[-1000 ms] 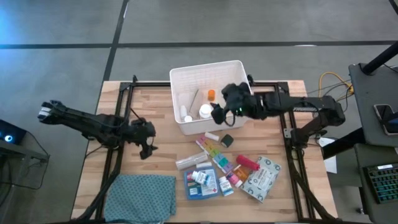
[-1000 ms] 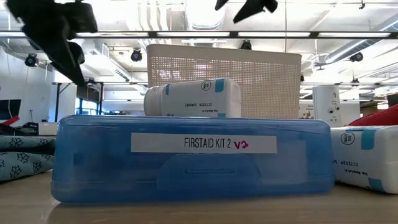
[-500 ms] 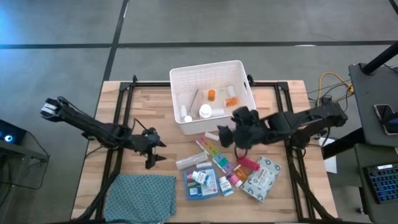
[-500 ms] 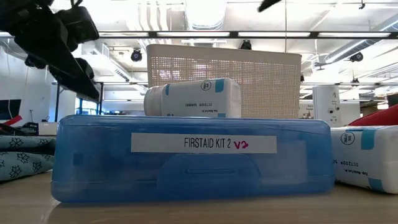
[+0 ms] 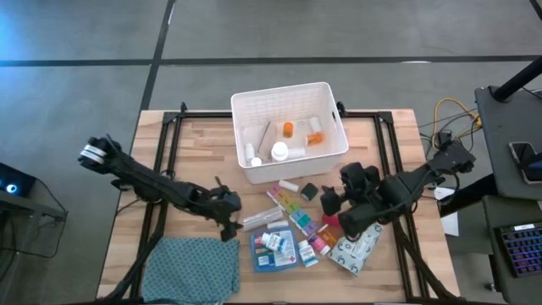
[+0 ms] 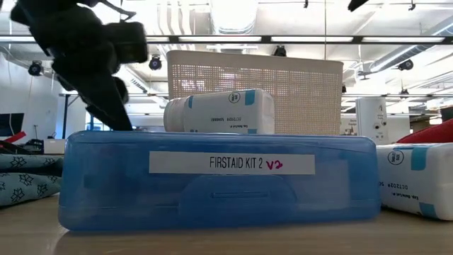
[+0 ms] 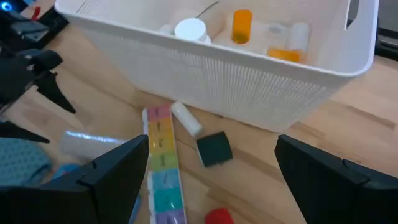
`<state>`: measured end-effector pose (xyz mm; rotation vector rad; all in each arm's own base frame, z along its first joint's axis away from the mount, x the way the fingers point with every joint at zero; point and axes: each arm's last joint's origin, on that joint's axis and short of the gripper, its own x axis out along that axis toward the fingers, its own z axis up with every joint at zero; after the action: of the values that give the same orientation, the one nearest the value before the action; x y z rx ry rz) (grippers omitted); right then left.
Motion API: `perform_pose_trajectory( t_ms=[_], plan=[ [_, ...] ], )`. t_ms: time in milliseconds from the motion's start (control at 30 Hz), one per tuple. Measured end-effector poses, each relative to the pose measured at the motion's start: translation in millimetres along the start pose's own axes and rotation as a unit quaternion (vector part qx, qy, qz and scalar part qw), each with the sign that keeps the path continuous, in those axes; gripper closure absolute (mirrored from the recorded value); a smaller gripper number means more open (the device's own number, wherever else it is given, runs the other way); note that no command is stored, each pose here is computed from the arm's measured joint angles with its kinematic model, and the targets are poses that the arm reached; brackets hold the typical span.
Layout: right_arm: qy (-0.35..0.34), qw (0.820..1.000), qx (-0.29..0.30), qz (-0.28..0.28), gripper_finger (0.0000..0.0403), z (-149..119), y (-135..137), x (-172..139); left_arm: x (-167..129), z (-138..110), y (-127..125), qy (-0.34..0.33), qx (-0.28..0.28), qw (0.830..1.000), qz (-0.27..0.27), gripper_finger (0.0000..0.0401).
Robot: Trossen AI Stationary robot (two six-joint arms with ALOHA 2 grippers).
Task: Pick & place medical supplies in basket/bin
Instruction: Put the white bandage into the bin
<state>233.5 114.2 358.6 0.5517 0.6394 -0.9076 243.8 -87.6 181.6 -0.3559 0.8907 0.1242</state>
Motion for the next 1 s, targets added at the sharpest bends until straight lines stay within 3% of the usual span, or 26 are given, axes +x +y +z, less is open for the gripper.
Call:
perform_pose_trajectory(
  t_ms=[267,533,767,900,1000],
  plan=[
    [0.002,0.999,-0.040,-0.020,0.0067,-6,-6,-4,30,20,-22,0.101,0.024,0.992,0.075,0.0102],
    [0.004,0.997,-0.076,-0.025,0.0073,-6,-8,-4,55,35,-40,0.109,0.025,0.990,0.080,0.0102],
    [0.004,0.996,-0.089,-0.026,0.0074,-6,-8,-3,65,29,-31,0.129,0.024,0.986,0.099,0.0103],
    [0.003,0.995,-0.091,-0.028,0.0074,-7,-8,-3,67,23,-24,0.140,0.023,0.984,0.110,0.0128],
    [0.003,0.995,-0.093,-0.031,0.0074,-8,-9,-1,66,19,-19,0.151,0.024,0.981,0.123,0.0173]
  ],
)
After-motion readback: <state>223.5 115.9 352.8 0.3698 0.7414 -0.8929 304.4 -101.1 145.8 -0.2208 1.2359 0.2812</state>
